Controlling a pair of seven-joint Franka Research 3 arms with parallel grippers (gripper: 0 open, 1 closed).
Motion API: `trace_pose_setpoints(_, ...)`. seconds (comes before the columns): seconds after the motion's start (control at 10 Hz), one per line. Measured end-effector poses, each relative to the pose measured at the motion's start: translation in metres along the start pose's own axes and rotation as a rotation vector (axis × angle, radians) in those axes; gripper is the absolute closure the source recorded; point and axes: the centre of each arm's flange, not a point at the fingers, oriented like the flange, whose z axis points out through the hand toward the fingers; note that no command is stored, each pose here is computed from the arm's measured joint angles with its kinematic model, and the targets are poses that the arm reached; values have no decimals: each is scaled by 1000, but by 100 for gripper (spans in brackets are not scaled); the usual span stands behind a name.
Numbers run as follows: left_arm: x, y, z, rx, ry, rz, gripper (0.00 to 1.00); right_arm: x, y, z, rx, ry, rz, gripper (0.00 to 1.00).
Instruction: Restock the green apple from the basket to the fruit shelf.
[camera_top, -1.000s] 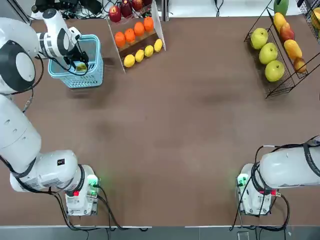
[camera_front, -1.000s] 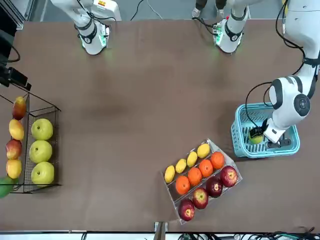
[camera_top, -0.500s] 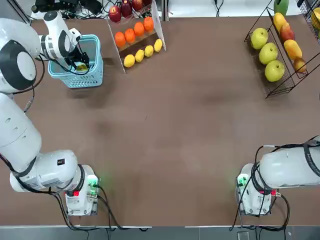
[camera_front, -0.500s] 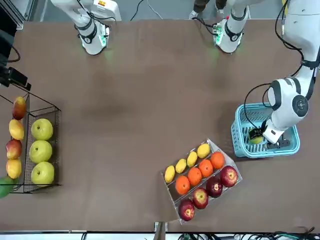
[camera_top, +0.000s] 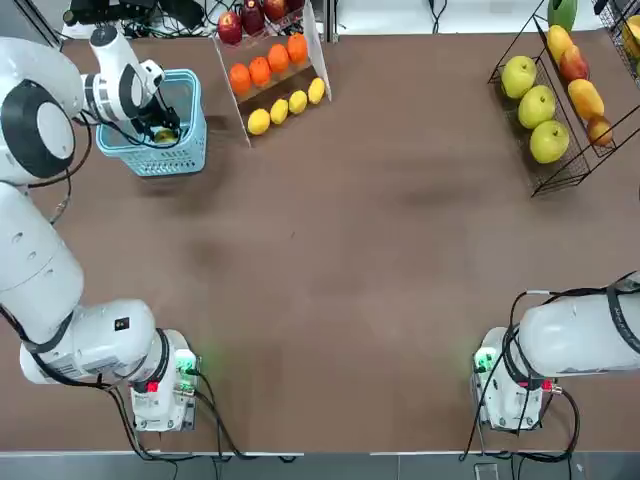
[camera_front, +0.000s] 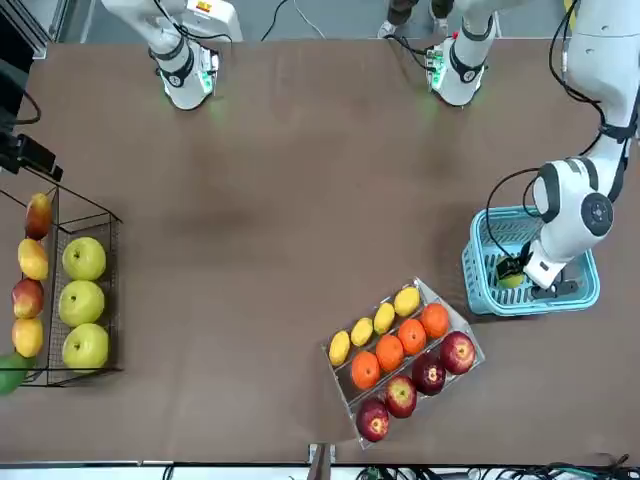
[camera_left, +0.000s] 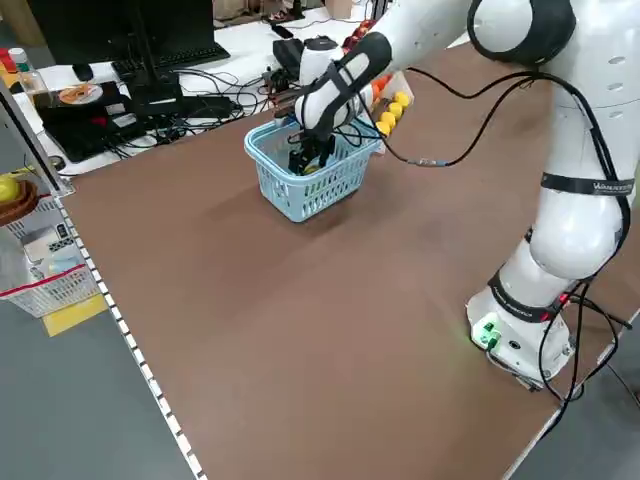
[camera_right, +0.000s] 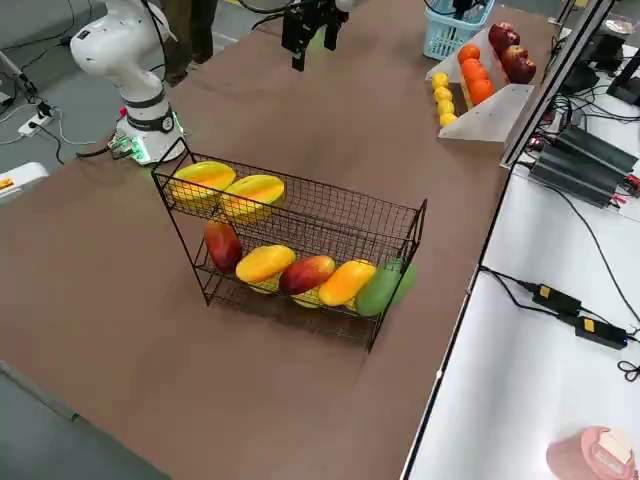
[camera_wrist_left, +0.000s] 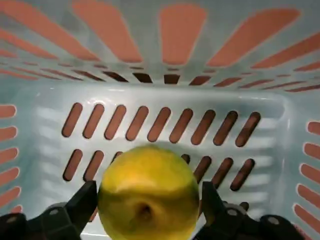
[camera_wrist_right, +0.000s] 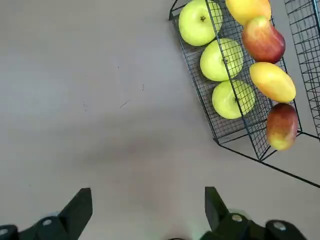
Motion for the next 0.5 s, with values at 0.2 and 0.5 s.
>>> trace_pose_setpoints(0.2, -1, 0, 3, 0, -4, 0, 7, 0, 0, 0, 0, 1, 0, 0)
trace_pose_setpoints(0.5, 0, 0, 4, -1, -2, 0, 12, -1, -7, 0, 1, 1, -13, 0)
